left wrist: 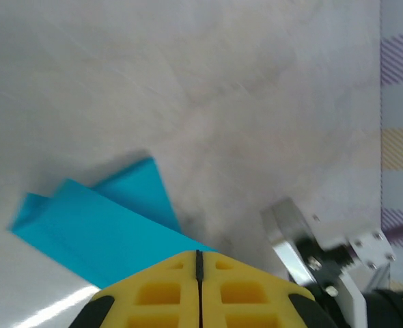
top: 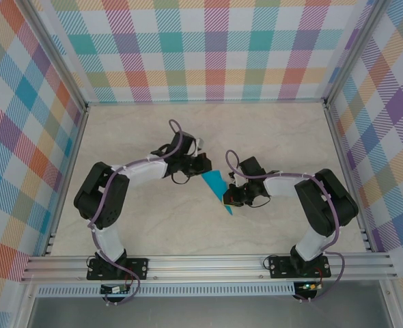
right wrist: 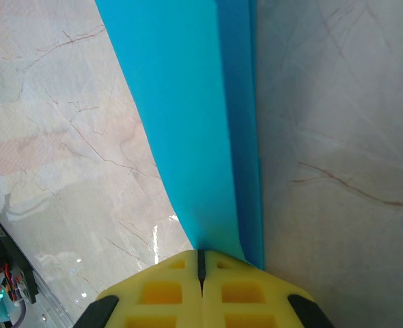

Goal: Fold a paper plane with a square sheet of paper (pick it up from the middle)
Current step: Fold the wing for the fifth time at the center of the table.

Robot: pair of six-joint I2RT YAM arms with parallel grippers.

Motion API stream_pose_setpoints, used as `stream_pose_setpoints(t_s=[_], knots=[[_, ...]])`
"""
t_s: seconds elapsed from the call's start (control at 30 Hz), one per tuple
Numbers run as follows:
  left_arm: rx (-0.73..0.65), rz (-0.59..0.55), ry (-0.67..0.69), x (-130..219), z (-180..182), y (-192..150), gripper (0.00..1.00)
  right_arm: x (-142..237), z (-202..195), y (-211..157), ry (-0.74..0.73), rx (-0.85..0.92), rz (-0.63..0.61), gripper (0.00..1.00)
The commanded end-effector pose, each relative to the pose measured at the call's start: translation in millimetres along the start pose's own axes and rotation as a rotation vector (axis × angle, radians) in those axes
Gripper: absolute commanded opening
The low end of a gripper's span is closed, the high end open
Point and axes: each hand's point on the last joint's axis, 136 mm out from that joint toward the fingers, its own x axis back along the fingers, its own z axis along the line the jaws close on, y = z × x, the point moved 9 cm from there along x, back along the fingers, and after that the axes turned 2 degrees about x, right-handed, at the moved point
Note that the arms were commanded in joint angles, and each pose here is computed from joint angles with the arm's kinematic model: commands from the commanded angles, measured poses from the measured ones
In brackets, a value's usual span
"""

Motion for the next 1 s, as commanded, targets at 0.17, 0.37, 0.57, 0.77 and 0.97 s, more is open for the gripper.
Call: stream_pose_setpoints(t_s=[0.17, 0.37, 0.57, 0.77, 0.97], knots=[[0.018, 0.099, 0.005, -45.2, 6.4, -34.1, 0.05, -6.6, -17.3, -18.8, -0.084, -0.086, 0.088, 0.02], [0.052, 0.104, 0.078, -56.4, 29.9, -45.1, 0.05, 6.3, -4.5, -16.3, -0.051, -0.051, 0.054, 0.03], [0.074, 0.115, 0.114, -63.7, 45.0, -53.7, 0.04, 27.0, 18.4, -13.6, 0.03, 0.014, 0.013, 0.07], [0.08, 0.114, 0.116, -64.3, 46.7, -54.6, 0.04, 22.6, 27.6, -15.0, 0.044, 0.051, 0.044, 0.09], [0.076, 0.118, 0.116, -64.4, 46.3, -54.6, 0.04, 7.7, 9.8, -17.6, -0.072, 0.017, 0.062, 0.08]])
